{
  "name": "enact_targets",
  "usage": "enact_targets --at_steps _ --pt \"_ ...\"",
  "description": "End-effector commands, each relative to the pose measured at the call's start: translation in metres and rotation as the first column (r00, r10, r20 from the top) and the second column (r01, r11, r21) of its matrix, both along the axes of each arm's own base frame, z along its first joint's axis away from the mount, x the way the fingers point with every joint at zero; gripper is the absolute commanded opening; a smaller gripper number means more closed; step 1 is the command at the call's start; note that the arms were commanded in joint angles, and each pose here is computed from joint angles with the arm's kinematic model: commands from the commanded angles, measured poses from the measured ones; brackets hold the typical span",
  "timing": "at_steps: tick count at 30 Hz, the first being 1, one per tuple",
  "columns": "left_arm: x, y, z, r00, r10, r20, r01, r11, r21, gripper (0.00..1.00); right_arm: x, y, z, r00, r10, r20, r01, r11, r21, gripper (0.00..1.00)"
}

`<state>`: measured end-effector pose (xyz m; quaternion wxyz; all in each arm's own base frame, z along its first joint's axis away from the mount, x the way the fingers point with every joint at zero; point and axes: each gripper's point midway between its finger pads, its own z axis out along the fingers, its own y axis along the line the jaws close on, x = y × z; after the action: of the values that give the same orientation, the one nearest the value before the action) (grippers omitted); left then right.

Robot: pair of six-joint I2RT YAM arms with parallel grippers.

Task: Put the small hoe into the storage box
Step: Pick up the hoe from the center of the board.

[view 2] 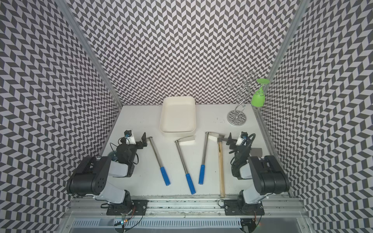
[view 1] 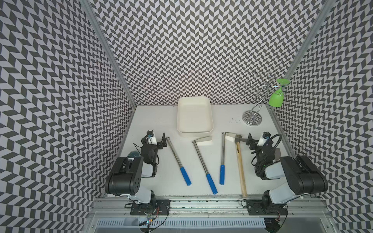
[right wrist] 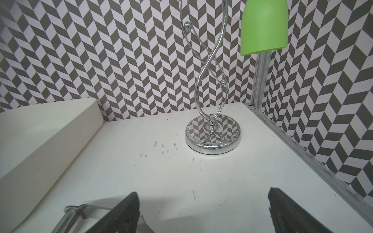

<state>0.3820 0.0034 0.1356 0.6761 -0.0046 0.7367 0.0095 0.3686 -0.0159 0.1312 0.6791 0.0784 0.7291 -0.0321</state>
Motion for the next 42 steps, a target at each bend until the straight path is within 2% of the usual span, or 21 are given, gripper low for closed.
enact_targets --at_steps 1,35,37,38,39,42 --pt "0.005 -0.003 0.011 0.999 -0.006 0.041 0.006 1.000 -0.003 1.00 0.004 0.002 0.022 0.996 0.001 0.089 0.000 1.000 -0.007 0.99" --pt "0.004 -0.002 0.011 0.999 -0.002 0.039 0.002 1.000 -0.004 1.00 0.005 0.001 0.020 0.997 -0.005 0.075 0.005 1.000 -0.001 0.99" --pt "0.004 0.012 0.019 0.995 0.082 0.051 -0.080 0.996 -0.037 1.00 0.003 -0.004 0.024 0.996 -0.032 0.079 0.032 0.999 0.006 1.00" --pt "0.004 0.016 0.022 0.994 0.105 0.041 -0.103 0.994 -0.044 1.00 0.013 -0.005 0.037 0.995 -0.047 0.085 0.046 0.999 0.012 1.00" --pt "0.006 0.020 0.029 0.991 0.127 0.032 -0.126 0.991 -0.046 0.99 0.018 -0.007 0.041 0.997 -0.069 0.047 0.068 0.998 0.019 0.99" --pt "0.009 0.032 0.050 0.978 0.208 -0.023 -0.210 0.974 -0.091 0.95 0.023 -0.014 0.061 0.987 -0.134 -0.091 0.146 0.979 0.140 0.96"
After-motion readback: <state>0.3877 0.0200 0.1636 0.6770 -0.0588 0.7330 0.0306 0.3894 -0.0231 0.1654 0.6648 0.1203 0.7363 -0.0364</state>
